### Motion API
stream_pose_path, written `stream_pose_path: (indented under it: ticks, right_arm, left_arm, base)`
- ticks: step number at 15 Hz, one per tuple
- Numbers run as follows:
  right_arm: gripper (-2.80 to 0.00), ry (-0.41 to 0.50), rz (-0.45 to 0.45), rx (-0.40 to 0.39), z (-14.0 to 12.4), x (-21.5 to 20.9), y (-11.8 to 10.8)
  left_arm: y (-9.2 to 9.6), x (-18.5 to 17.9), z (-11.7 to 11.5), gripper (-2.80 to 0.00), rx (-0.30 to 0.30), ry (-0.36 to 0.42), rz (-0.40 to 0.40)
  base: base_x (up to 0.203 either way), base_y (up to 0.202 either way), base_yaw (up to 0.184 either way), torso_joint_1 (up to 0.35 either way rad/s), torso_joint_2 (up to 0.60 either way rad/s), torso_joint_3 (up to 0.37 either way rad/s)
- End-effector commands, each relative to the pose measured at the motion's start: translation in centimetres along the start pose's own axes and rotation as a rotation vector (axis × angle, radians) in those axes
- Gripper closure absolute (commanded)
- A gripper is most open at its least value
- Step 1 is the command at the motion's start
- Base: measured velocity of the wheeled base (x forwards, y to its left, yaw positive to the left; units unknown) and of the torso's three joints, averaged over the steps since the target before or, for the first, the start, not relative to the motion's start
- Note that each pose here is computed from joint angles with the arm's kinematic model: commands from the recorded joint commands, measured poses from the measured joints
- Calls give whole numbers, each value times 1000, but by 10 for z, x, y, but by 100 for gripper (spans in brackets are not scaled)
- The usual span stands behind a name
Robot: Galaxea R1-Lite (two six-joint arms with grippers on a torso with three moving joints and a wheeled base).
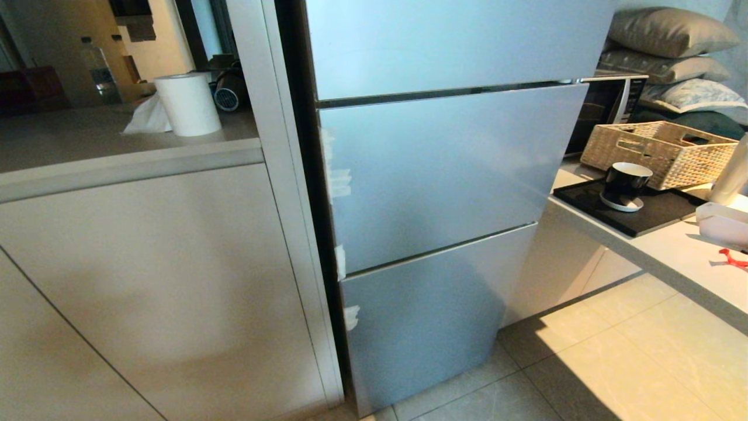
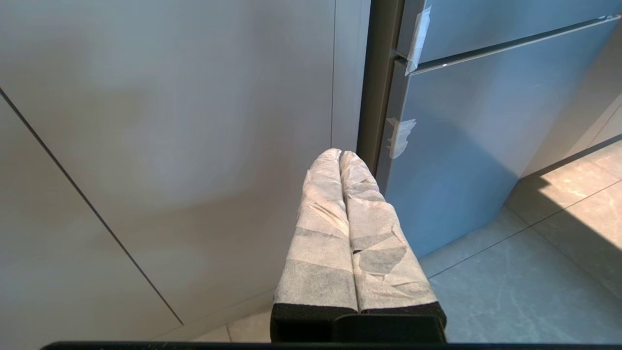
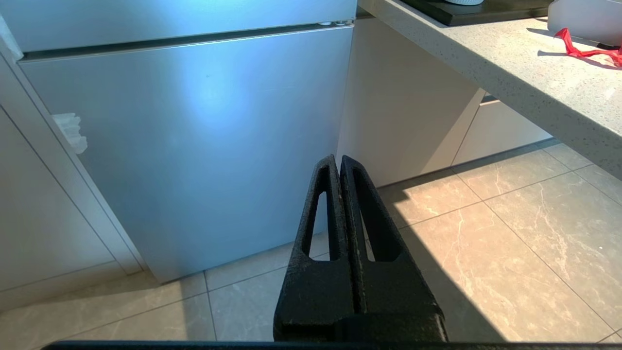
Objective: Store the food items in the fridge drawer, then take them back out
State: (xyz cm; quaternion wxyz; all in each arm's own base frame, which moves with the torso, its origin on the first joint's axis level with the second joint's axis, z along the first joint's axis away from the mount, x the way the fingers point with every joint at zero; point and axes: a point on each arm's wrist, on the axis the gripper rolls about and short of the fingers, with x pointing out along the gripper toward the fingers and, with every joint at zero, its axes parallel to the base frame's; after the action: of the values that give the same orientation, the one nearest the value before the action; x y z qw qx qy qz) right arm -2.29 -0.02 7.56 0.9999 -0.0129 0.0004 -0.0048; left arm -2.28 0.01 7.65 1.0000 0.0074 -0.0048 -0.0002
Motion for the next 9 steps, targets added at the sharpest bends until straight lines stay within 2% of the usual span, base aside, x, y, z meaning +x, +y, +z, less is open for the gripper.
stream_pose_path:
  ticks: [1,3,4,7,9]
  right_arm:
    - [0,1,0,0,0,0,0]
    - [0,1,0,-1,0,0,0]
    - [0,1,0,-1,0,0,0]
    - [0,2,0,0,0,0,0]
    - [0,1,0,0,0,0,0]
  left_arm:
    - [0,0,2,0,5,-7,2]
    - [0,-6,22,0,4,-59,-4]
    - [0,-5,33,0,3,-51,-19]
    - [0,16,69,0,-40,47,-59]
    - [-1,46,95,0,-126,136,-85]
  base:
    - [0,0,0,0,0,0]
    - [0,0,0,0,0,0]
    - [0,0,0,0,0,0]
    - [0,0,0,0,0,0]
    - [0,0,0,0,0,0]
